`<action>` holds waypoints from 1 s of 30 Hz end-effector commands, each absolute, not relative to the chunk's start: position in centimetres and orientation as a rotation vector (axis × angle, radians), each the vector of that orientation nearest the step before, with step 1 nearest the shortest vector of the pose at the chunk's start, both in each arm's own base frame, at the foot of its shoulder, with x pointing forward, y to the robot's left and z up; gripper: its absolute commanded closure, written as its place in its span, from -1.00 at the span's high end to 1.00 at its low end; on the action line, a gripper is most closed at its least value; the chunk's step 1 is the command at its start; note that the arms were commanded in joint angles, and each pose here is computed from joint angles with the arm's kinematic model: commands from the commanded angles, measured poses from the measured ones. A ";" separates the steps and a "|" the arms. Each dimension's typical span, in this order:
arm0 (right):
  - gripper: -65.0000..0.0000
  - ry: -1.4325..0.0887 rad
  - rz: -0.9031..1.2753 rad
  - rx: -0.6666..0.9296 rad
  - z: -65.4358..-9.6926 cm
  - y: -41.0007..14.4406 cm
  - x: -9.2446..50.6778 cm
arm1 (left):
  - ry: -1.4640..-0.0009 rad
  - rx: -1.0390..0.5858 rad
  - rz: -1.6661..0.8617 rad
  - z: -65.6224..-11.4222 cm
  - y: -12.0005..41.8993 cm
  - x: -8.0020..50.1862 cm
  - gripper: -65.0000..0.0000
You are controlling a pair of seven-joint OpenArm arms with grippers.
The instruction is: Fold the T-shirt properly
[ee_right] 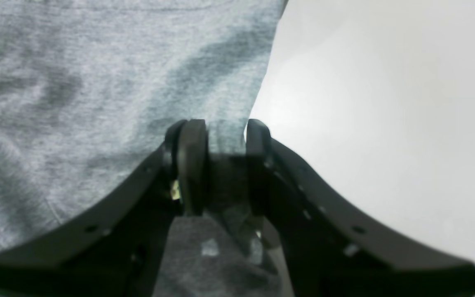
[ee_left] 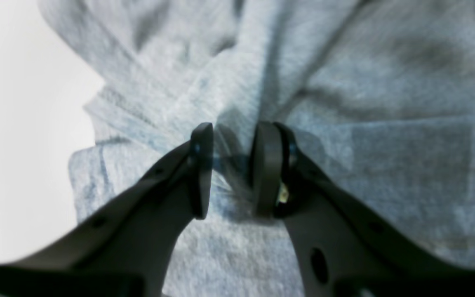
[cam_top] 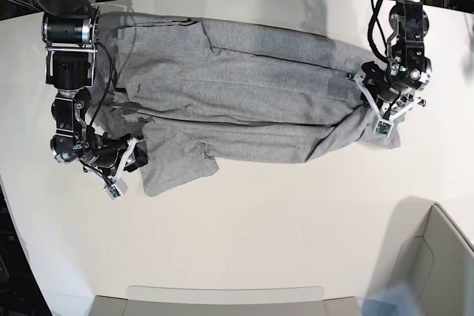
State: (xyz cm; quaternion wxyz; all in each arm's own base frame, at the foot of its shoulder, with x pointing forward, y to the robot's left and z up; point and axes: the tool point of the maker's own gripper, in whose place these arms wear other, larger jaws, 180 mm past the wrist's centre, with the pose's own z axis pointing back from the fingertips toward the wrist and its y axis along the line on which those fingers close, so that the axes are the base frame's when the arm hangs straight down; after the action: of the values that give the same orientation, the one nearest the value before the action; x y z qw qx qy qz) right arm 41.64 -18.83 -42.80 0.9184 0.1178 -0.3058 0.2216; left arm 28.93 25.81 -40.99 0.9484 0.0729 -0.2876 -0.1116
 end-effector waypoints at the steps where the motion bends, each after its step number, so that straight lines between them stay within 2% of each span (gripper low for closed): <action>1: -0.46 -0.521 0.489 0.170 -44.1 -20.6 40.2 | -0.642 0.164 -0.234 -39.6 26.2 30.3 -0.46; 8: -0.46 -0.515 0.489 0.171 -44.3 -20.6 39.9 | -0.614 0.161 -0.221 -40.7 26.7 29.8 -0.50; 13: -0.46 -0.512 0.489 0.172 -44.5 -20.6 39.8 | -0.655 0.167 -0.209 -39.4 26.9 31.5 -1.00; 19: -0.46 -0.510 0.489 0.172 -44.5 -20.6 39.7 | -0.670 0.174 -0.208 -38.7 27.0 32.2 -1.00; 30: -0.46 -0.511 0.486 0.172 -44.5 -20.6 39.7 | -0.828 0.188 -0.186 -33.0 27.2 39.0 -1.00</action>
State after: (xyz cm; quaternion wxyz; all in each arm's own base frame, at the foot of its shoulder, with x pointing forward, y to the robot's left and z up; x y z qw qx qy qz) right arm 41.45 -18.83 -42.95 0.9185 0.1186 -0.3057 0.2209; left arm 37.83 26.63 -34.87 0.9183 0.0809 -0.3765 -0.0920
